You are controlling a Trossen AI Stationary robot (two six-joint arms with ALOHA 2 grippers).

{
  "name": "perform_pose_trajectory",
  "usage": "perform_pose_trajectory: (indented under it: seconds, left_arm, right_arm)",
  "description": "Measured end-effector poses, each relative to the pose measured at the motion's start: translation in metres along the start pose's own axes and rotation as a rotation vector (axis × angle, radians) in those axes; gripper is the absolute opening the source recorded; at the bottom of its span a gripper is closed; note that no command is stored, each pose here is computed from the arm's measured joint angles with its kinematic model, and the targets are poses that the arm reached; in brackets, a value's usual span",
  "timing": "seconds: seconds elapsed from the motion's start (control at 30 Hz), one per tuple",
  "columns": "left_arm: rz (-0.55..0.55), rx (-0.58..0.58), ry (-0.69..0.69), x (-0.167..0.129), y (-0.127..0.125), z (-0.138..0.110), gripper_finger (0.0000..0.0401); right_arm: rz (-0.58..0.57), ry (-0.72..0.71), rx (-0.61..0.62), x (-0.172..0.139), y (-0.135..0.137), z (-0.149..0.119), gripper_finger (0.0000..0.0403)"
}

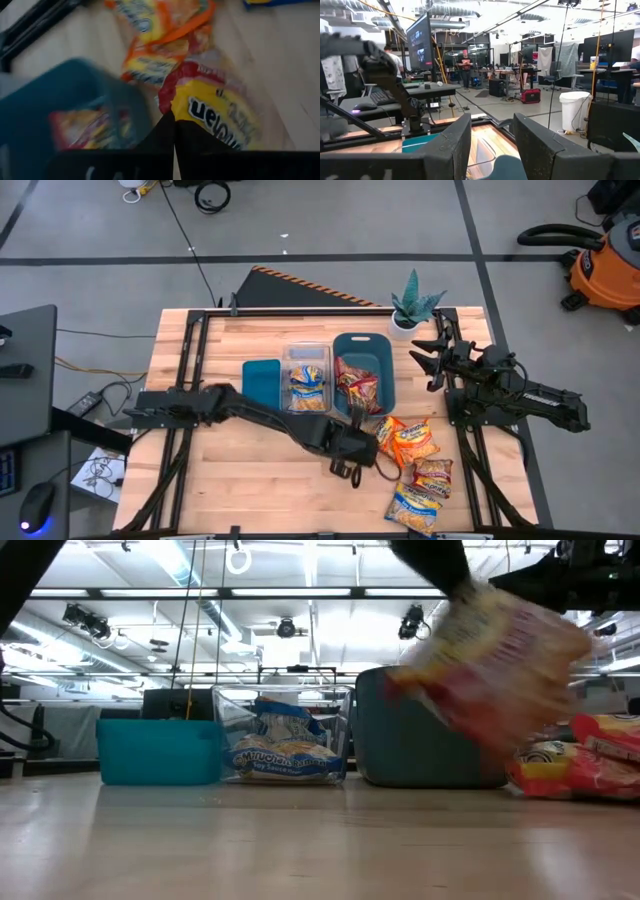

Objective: Sort Maruchan noodles
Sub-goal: Put the red noodle pack into the right blue bin

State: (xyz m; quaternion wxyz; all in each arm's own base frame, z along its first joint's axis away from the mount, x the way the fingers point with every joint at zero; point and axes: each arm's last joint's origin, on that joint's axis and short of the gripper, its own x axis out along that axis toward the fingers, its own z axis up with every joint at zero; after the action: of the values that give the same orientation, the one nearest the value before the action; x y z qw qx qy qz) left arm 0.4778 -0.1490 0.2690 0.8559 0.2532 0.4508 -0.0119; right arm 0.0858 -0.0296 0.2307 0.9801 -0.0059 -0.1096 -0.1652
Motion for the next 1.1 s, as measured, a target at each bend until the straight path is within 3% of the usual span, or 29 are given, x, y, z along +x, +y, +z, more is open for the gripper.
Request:
perform_pose_trajectory:
  seconds: [0.17,0.33,0.57,0.9,1.1]
  left_arm:
    - [0.064,-0.086,-0.063,-0.035,0.034,0.002,0.0004]
    - [0.116,-0.175,-0.113,-0.045,0.071,-0.001,0.0004]
    - [0.187,-0.283,-0.070,-0.027,0.132,-0.023,0.0003]
    - [0.286,-0.539,-0.033,-0.004,0.229,-0.074,0.0006]
    - [0.163,-0.723,-0.004,0.032,0.267,-0.113,0.0005]
  right_arm:
    - [0.000,-0.005,0.000,0.000,0.000,0.000,0.0153]
    - [0.000,-0.006,0.000,0.000,0.000,0.001,0.0153]
    - [-0.001,-0.006,0.000,0.000,0.000,0.001,0.0153]
    - [-0.001,-0.006,0.000,0.000,0.000,0.001,0.0153]
    - [-0.001,-0.005,0.000,0.000,0.000,0.001,0.0153]
